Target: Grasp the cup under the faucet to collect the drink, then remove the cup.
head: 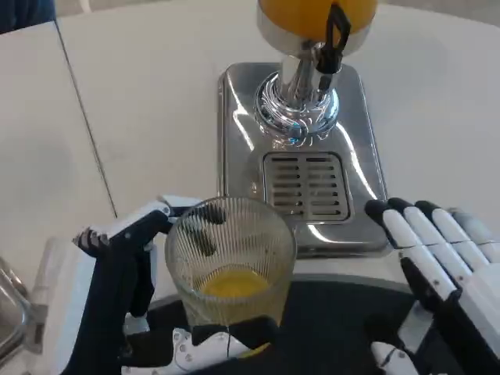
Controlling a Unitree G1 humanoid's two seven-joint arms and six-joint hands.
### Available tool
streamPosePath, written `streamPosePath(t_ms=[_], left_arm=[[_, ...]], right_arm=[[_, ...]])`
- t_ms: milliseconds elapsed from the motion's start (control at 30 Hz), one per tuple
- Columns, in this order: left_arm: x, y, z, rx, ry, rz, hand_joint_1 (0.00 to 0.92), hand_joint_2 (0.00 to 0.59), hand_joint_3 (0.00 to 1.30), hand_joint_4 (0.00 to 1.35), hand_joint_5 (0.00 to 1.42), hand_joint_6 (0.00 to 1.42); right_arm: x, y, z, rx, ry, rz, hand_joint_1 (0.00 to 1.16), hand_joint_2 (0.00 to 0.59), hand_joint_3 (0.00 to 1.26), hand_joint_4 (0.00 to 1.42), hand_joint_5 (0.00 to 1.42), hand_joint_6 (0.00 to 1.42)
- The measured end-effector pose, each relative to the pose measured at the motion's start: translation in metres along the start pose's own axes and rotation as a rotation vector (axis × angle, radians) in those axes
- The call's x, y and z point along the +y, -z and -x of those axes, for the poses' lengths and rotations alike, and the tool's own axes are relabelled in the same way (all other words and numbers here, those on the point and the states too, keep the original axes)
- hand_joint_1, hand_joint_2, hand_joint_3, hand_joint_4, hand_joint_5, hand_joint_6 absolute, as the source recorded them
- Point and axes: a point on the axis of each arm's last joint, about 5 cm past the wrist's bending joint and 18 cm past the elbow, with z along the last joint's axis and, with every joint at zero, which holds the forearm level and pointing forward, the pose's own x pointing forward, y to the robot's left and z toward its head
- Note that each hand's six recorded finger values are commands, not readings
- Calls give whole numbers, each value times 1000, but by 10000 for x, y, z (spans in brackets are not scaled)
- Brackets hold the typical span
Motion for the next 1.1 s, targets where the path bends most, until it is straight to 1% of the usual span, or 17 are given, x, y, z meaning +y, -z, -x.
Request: streamPosePath(t_ms=[100, 233, 500, 600, 733, 1100], left_arm=[[-8, -9, -1, -3, 2, 6, 720, 0, 1094, 1183, 1424, 1424], [-11, -25, -11, -8, 1, 11, 720, 0, 1094, 1183, 1424, 1424], [-21, -30, -14, -3, -8, 16, 720, 0, 1094, 1183, 1424, 1424], [-25, -32, -14, 0, -6, 17, 720, 0, 1094, 1183, 1424, 1424], [-32, -36, -15, 3, -13, 21, 720, 0, 1094, 1183, 1424, 1424], [-31, -35, -16, 4, -9, 20, 719, 0, 1094, 1196, 1424, 1424]], right_arm=[[19, -23, -2, -18, -1, -13, 49, 527, 0, 0, 0, 0], [48, -55, 11, -50, -25, -28, 48, 527, 0, 0, 0, 0], [63, -59, 41, -65, -57, -33, 45, 527, 0, 0, 0, 0], [64, -65, 46, -85, -70, -27, 44, 527, 0, 0, 0, 0], [61, -65, 42, -91, -63, -37, 43, 527, 0, 0, 0, 0], [67, -76, 46, -89, -64, -50, 42, 527, 0, 0, 0, 0]])
